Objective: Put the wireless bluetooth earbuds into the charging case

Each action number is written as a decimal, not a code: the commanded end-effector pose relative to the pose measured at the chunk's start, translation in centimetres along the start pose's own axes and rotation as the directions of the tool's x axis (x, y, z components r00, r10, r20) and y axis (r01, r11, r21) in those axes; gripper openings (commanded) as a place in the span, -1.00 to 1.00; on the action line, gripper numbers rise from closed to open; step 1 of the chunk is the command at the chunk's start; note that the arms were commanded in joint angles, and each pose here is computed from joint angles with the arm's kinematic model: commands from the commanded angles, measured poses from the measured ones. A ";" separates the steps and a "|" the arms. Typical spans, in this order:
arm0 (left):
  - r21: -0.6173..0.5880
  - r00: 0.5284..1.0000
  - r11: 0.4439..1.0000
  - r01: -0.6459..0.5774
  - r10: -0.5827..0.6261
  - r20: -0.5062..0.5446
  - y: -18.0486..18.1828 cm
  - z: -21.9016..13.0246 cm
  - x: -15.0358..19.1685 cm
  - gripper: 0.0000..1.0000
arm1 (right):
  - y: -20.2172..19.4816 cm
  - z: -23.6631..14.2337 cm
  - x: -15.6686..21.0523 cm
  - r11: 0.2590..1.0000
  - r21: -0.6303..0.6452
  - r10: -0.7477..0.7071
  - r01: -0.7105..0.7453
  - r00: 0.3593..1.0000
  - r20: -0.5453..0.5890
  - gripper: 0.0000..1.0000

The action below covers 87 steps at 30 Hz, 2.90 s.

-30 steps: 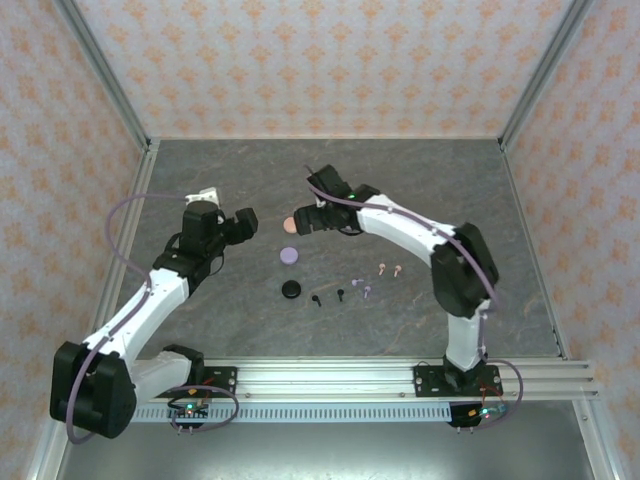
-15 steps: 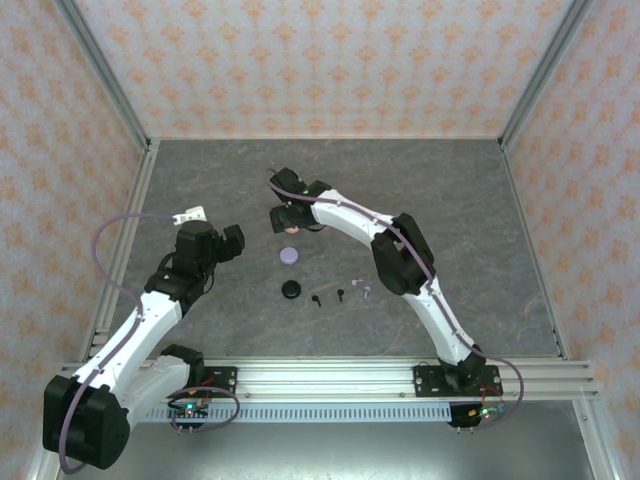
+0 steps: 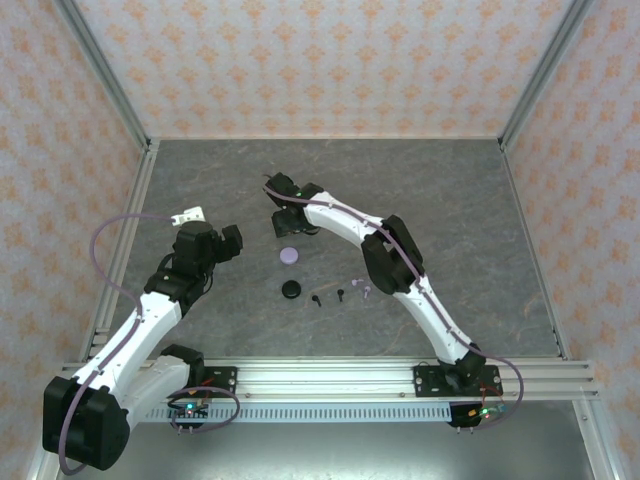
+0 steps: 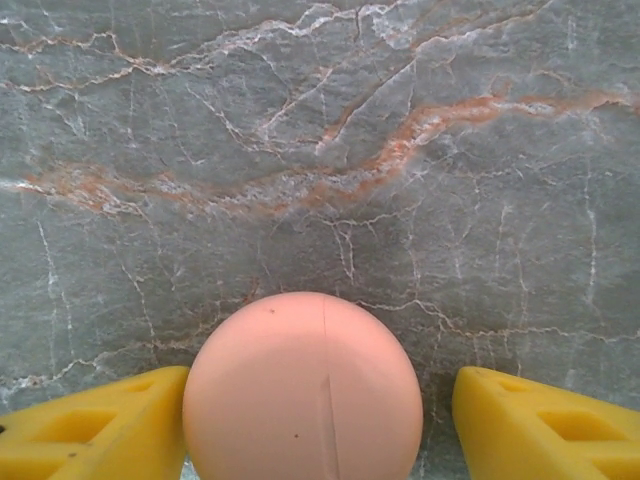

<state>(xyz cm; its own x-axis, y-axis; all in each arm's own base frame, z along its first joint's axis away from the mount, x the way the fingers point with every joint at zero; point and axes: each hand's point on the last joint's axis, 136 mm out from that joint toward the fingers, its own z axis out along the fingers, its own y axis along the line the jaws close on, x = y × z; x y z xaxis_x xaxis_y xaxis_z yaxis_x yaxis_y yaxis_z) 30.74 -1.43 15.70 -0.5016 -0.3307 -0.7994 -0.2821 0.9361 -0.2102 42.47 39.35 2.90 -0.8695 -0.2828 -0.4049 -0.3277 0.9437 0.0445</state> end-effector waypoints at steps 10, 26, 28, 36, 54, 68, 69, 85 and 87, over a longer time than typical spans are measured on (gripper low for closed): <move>-0.038 1.000 0.999 -0.008 0.008 0.002 0.9 -0.1 0.0 0.86 | 0.1 0.8 2.0 0.999 0.015 -0.028 0.029 0.997 -0.074 0.15; 0.114 0.999 0.993 0.021 -0.016 -0.044 -2.0 -1.1 -0.5 0.89 | -0.5 -7.4 -1.5 0.991 -0.040 -0.117 0.127 0.974 0.195 0.04; 0.161 0.998 0.986 0.037 -0.029 -0.054 -3.0 -1.5 -0.7 0.89 | -0.9 -9.6 -1.4 0.987 -0.056 -0.132 0.151 0.958 0.255 0.04; 0.383 0.994 0.922 0.061 -0.022 -0.104 -7.9 -4.0 -3.0 0.83 | -3.4 -19.1 2.1 0.960 -0.115 -0.171 0.255 0.859 0.483 0.03; 0.884 0.971 0.466 0.042 0.190 -0.146 -23.9 -13.9 -4.8 0.70 | -5.9 -31.8 9.7 0.816 0.028 -0.347 0.577 0.451 0.822 0.02; 0.942 0.897 0.336 0.026 0.408 -0.170 -29.4 -15.3 -0.6 0.57 | -5.7 -33.3 9.7 0.792 0.059 -0.371 0.607 0.403 0.836 0.02; 0.943 0.891 0.333 0.031 0.418 -0.177 -29.6 -15.3 -0.3 0.55 | -5.6 -33.4 9.7 0.790 0.059 -0.372 0.610 0.401 0.837 0.02; 0.938 0.827 0.335 0.089 0.500 -0.257 -30.3 -14.1 2.9 0.11 | -6.1 -33.0 9.3 0.803 0.079 -0.386 0.591 0.414 0.824 0.02; 0.937 0.822 0.336 0.092 0.506 -0.262 -30.2 -14.1 3.2 0.04 | -6.2 -33.0 9.2 0.807 0.085 -0.386 0.585 0.413 0.825 0.02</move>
<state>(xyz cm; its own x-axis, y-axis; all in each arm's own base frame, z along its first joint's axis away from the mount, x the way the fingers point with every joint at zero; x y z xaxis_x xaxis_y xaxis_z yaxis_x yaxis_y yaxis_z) 26.87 -31.94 26.35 -0.7821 0.1460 -0.6058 0.6003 0.4372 -0.6697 23.85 25.34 26.98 0.0283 -0.3677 -0.9295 -0.7664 0.5890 -0.2563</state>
